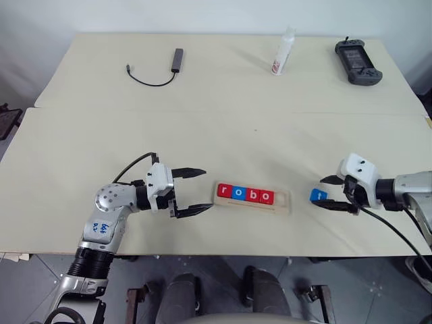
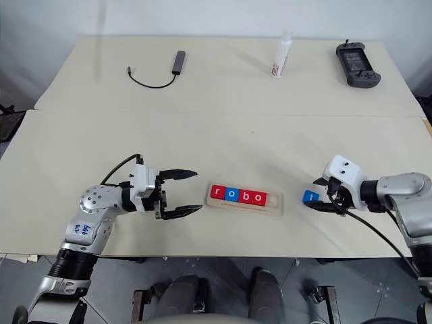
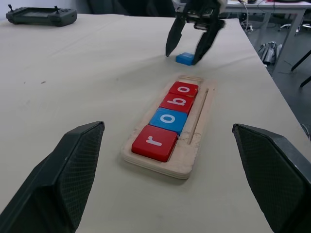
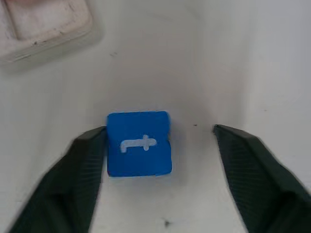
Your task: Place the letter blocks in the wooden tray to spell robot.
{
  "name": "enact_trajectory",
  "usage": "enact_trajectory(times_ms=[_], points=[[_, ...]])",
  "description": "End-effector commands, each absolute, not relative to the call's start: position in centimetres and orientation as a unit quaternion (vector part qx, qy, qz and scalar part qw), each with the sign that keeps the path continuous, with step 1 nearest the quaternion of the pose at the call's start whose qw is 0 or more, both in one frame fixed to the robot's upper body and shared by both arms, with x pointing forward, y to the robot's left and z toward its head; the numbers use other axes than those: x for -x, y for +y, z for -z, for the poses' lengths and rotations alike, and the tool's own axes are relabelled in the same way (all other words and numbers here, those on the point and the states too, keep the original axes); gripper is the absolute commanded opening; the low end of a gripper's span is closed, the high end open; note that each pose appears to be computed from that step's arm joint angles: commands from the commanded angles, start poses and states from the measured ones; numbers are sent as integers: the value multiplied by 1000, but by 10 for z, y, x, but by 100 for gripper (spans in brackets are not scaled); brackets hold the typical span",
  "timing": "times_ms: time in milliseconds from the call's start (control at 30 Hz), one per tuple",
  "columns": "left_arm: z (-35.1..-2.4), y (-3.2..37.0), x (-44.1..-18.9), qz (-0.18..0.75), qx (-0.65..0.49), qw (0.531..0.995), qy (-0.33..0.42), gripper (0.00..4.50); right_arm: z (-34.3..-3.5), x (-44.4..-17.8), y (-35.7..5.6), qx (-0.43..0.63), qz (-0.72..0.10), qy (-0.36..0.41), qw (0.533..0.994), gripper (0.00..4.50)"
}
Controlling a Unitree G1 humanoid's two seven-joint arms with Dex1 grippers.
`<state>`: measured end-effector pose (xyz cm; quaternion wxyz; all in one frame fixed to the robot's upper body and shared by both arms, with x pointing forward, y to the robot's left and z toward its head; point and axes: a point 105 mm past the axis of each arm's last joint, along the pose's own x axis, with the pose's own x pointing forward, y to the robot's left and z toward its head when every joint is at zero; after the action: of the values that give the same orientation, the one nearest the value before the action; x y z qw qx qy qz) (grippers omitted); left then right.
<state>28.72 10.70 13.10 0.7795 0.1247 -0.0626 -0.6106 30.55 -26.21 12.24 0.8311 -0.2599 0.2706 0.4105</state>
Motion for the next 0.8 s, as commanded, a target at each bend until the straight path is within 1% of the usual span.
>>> enact_trajectory(times_ms=[33,100,133,200,300,500,733,800], points=[[-139,107,-284,611,-128,777,-79,450,-122,-302,-257,256,-430,274,821,219],[-138,108,-283,607,-127,780,-80,450,-131,-303,-254,269,-432,257,821,151],[-138,108,-283,606,-127,782,-80,450,-140,-302,-247,268,-439,244,822,146],[-137,108,-283,603,-125,783,-81,450,-150,-297,-233,262,-458,232,817,146],[-137,107,-283,603,-124,784,-81,450,-153,-290,-215,257,-479,236,805,146],[-136,105,-281,602,-122,785,-81,450,-148,-283,-181,268,-508,238,783,146],[-136,106,-280,597,-121,789,-82,450,-137,-287,-170,268,-515,242,778,146],[-136,106,-279,595,-121,791,-81,450,-135,-288,-168,267,-514,245,778,220]])
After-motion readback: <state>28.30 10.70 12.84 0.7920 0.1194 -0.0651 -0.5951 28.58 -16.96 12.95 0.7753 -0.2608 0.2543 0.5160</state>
